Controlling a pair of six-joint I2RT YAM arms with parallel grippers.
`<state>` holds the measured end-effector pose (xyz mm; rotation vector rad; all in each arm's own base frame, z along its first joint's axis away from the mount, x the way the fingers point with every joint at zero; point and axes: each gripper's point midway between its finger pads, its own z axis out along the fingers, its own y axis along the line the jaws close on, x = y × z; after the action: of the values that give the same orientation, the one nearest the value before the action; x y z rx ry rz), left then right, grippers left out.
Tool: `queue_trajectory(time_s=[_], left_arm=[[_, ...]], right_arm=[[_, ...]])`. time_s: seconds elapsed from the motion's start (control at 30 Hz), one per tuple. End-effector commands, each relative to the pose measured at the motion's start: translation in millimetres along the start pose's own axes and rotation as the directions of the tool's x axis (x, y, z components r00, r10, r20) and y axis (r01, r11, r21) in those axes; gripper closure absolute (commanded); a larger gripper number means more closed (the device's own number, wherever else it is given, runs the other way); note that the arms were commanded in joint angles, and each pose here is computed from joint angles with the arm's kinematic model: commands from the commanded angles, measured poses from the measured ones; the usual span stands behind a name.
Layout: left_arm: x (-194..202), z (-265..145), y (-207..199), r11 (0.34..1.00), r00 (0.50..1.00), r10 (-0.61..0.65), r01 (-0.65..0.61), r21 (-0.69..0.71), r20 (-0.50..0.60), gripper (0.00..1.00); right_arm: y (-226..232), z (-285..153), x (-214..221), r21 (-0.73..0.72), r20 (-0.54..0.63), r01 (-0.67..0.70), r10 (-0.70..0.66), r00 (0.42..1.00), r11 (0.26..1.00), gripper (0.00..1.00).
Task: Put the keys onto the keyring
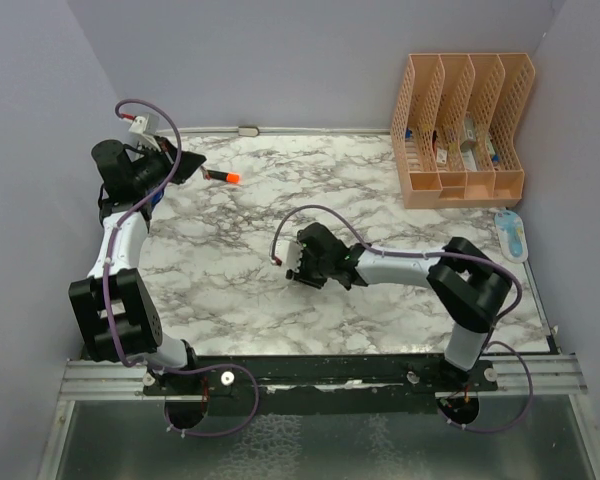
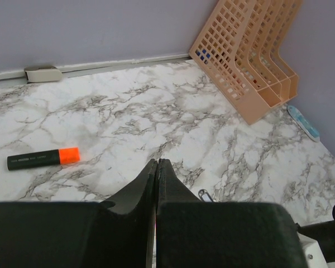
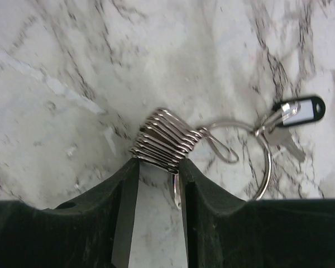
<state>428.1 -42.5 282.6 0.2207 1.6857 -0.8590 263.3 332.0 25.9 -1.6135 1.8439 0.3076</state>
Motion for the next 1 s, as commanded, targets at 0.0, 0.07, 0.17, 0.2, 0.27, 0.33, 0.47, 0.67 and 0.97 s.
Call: queue_trajectory(time_s=[0.0, 0.07, 0.17, 0.2, 0.27, 0.33, 0.47, 0.67, 0.97], left_arm=[[-1.9, -1.0, -0.6, 1.000, 1.000, 0.003, -0.004, 0.026, 0.011, 1.00], [-1.6, -1.0, 0.0, 1.000, 1.000, 0.002, -0.002, 0.027, 0.012, 1.00], [-1.7, -0.9, 2.1, 1.000, 1.000, 0.001, -0.001, 0.026, 0.012, 1.00], [-1.4, -1.1, 3.0, 1.000, 1.000, -0.001, 0.001, 0.024, 0.012, 1.00], [-1.6, -1.6, 3.7, 1.000, 1.000, -0.004, 0.004, 0.025, 0.013, 1.00], [-2.2, -1.9, 4.3, 1.000, 1.000, -0.004, 0.004, 0.025, 0.017, 1.00], [-2.3, -2.5, 5.4, 1.000, 1.000, -0.007, 0.006, 0.024, 0.021, 1.00], [0.6, -2.2, 9.3, 0.999, 1.000, -0.025, 0.024, 0.024, 0.018, 1.00], [2.7, -6.3, 11.5, 0.999, 0.999, -0.029, 0.029, 0.022, 0.018, 1.00]], right_arm=[[25.4, 19.9, -17.8, -0.076, 0.010, -0.020, 0.021, 1.000, 0.997, 0.64], [25.0, 23.9, -26.4, -0.079, 0.017, -0.043, 0.044, 0.999, 0.996, 0.64], [20.1, 28.8, -41.0, -0.072, 0.039, -0.068, 0.071, 0.997, 0.995, 0.64], [16.5, 31.3, -44.8, -0.059, 0.042, -0.073, 0.076, 0.996, 0.996, 0.64], [9.3, 38.6, -49.4, -0.038, 0.040, -0.076, 0.077, 0.996, 0.996, 0.64], [5.4, 50.4, -51.2, -0.031, 0.022, -0.079, 0.079, 0.997, 0.996, 0.64], [-6.9, 67.5, -68.6, -0.005, 0.036, -0.099, 0.099, 0.994, 0.995, 0.65], [-25.5, 73.3, -100.7, 0.032, 0.084, -0.128, 0.124, 0.989, 0.991, 0.67], [-2.5, 48.4, -96.2, -0.066, 0.147, 0.005, 0.005, 0.989, 0.998, 0.71]])
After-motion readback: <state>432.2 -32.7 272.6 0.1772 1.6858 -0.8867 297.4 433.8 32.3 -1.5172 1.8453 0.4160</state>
